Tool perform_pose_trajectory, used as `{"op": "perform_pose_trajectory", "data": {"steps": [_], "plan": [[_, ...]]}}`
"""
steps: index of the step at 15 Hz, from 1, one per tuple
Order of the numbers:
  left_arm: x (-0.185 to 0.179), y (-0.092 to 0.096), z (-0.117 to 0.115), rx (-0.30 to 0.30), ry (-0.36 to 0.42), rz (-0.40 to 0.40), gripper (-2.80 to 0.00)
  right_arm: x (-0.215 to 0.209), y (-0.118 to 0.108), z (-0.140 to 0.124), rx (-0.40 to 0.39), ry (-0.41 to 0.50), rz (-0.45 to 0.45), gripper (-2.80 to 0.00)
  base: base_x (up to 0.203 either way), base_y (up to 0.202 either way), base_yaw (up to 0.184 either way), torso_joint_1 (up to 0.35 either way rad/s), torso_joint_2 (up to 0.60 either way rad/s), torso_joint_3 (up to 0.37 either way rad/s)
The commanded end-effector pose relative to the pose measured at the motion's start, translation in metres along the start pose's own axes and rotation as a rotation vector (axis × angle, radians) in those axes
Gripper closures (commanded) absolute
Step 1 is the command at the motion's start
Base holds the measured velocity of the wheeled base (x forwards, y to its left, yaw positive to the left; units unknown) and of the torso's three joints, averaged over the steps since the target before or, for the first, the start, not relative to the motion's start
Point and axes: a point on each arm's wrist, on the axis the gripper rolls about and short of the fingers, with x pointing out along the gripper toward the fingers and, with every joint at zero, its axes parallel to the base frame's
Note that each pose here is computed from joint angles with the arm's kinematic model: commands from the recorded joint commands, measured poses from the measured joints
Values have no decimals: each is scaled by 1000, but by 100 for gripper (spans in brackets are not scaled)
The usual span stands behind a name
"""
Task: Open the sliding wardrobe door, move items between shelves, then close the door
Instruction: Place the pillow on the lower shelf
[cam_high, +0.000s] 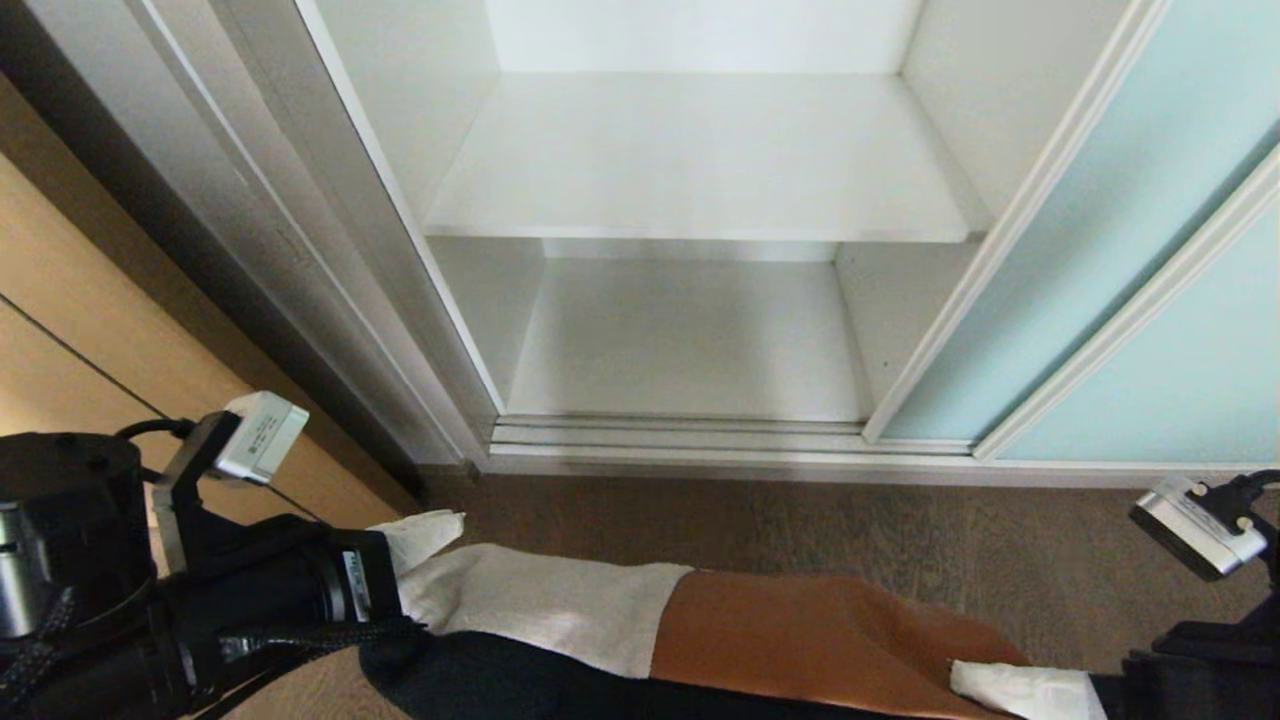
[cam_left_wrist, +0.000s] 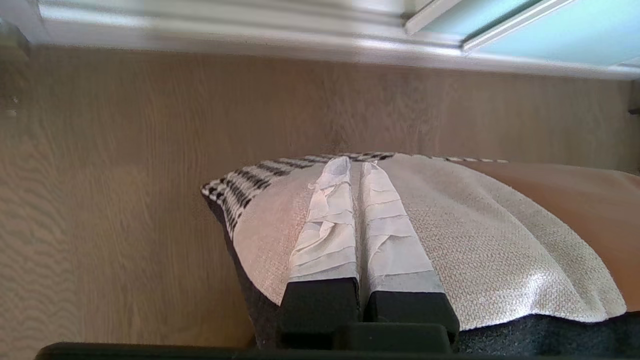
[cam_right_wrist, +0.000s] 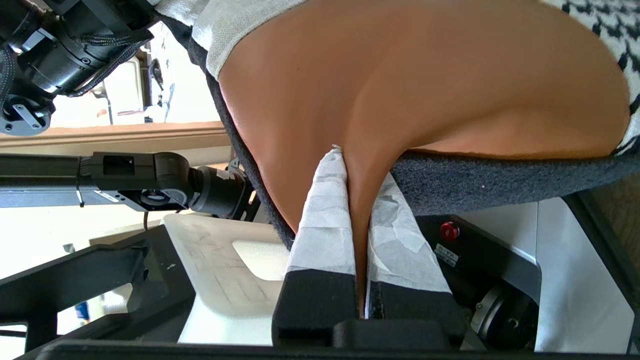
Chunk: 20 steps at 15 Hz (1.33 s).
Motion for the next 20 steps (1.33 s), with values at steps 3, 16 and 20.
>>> {"op": "perform_pose_trajectory", "data": {"steps": [3,16,20], "plan": [[0,0,0,-2,-2,-1,0,2,-1,1,8,8,-1,0,0,0,0,4,4,-197],[3,2,-4,-22,20,7,0,19,-9,5,49,-1,-1,0,0,0,0,3,3,-196],[9,-4,16,-75,-46,8,0,41,-17,23,70,-19,-27,0,0,0,0,1,1,-53]]}}
